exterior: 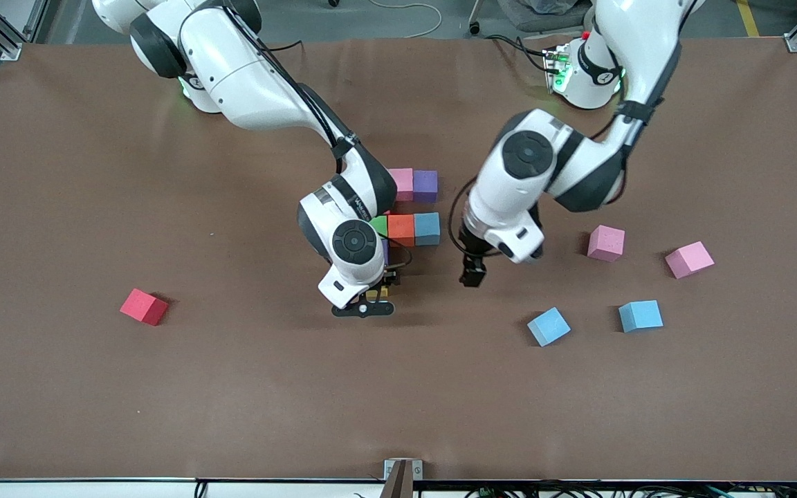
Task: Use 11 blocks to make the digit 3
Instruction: 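Reach another blue cube with the left gripper while the right holds yellow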
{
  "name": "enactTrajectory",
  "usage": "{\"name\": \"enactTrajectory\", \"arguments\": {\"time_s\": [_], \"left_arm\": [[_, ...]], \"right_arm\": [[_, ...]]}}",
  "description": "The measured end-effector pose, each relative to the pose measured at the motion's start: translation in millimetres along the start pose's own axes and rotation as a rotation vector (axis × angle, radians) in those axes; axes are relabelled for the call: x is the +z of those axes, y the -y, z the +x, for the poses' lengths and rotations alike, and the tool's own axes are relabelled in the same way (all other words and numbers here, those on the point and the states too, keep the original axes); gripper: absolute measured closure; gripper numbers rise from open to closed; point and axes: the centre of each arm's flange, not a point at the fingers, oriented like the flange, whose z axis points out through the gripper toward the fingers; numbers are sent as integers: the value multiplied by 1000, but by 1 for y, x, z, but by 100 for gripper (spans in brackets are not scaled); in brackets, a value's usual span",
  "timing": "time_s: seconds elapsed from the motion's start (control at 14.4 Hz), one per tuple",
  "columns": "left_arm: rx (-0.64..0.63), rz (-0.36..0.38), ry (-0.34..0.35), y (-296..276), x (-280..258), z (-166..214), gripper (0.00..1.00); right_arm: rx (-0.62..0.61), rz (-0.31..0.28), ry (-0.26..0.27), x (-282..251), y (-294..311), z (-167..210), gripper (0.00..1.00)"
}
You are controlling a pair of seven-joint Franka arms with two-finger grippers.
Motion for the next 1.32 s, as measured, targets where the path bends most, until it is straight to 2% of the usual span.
{"name": "enactTrajectory", "arguments": {"time_s": [0.21,0.35,0.49,0.7,0.97,1.32], "left_arm": [[170,21,2,-35,7,34,0],[345,64,5,-53,17,54,0],[510,90,16,-72,27,86,0],[683,101,38,-93,45,136,0],[821,125,73,-102,83,174,0],[900,150,90,-100,107,189,0]], "right_arm": [[13,2,-3,-1,1,0,0],[45,15,-20,-3,5,0,0],[51,23,-32,-4,11,-2,0],[53,24,-34,-2,15,-5,0],[56,31,-42,3,18,-5,0],[55,35,-47,3,21,-7,0]]}}
